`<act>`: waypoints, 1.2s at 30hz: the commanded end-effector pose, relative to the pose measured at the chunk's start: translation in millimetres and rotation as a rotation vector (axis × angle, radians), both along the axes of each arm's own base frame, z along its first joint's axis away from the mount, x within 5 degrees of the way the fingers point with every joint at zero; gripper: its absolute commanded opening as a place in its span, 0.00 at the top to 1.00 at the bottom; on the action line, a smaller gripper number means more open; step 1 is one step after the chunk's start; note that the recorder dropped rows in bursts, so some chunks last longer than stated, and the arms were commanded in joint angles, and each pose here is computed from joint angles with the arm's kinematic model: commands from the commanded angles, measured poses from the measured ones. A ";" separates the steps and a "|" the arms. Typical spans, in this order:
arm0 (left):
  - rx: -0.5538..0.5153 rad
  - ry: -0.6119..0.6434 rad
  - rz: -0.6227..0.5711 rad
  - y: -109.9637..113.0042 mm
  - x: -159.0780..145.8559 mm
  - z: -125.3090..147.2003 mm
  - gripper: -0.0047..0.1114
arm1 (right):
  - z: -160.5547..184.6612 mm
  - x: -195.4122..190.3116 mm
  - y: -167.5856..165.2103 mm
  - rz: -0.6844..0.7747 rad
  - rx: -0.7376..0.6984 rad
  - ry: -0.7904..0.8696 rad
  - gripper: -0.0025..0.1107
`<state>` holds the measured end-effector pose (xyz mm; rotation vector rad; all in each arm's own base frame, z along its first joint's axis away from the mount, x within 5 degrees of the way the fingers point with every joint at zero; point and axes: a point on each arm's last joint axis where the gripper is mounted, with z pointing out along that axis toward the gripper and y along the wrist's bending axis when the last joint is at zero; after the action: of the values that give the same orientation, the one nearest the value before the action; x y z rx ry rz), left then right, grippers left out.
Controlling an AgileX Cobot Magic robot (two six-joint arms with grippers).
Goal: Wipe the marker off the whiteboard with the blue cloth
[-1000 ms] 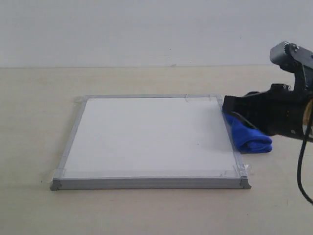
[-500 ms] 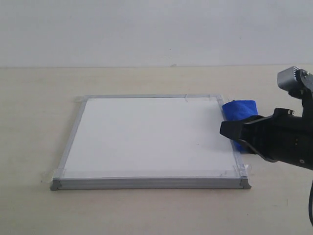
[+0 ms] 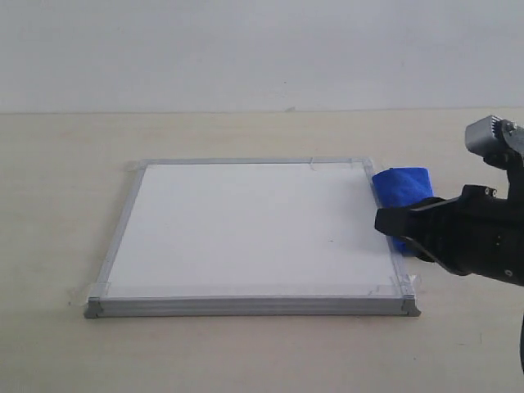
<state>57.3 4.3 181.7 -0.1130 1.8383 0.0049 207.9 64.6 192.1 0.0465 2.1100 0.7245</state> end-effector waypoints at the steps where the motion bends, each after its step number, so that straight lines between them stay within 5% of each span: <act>1: -0.004 -0.020 0.000 -0.2 0.0 2.5 0.92 | 12.1 -12.8 -0.3 -0.008 -0.081 -0.028 0.97; 7: -0.004 -0.020 0.000 -0.2 0.0 2.5 0.92 | 45.6 -46.2 -4.1 -0.074 -0.162 -0.128 0.97; 13: -0.004 -0.020 0.000 -0.2 0.0 2.5 0.92 | 64.1 -92.2 -17.3 -0.084 -0.095 -0.324 0.97; 25: -0.004 -0.020 0.000 -0.2 0.0 2.5 0.92 | 38.1 -144.8 -38.7 -0.116 -0.016 -0.546 0.97; 36: -0.004 -0.020 0.000 -0.2 0.0 2.5 0.92 | 23.4 -149.5 -42.0 -0.131 -0.015 -0.550 0.97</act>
<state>57.3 4.3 181.7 -0.1130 1.8383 0.0049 58.5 22.5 216.9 -0.0126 1.5690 0.5702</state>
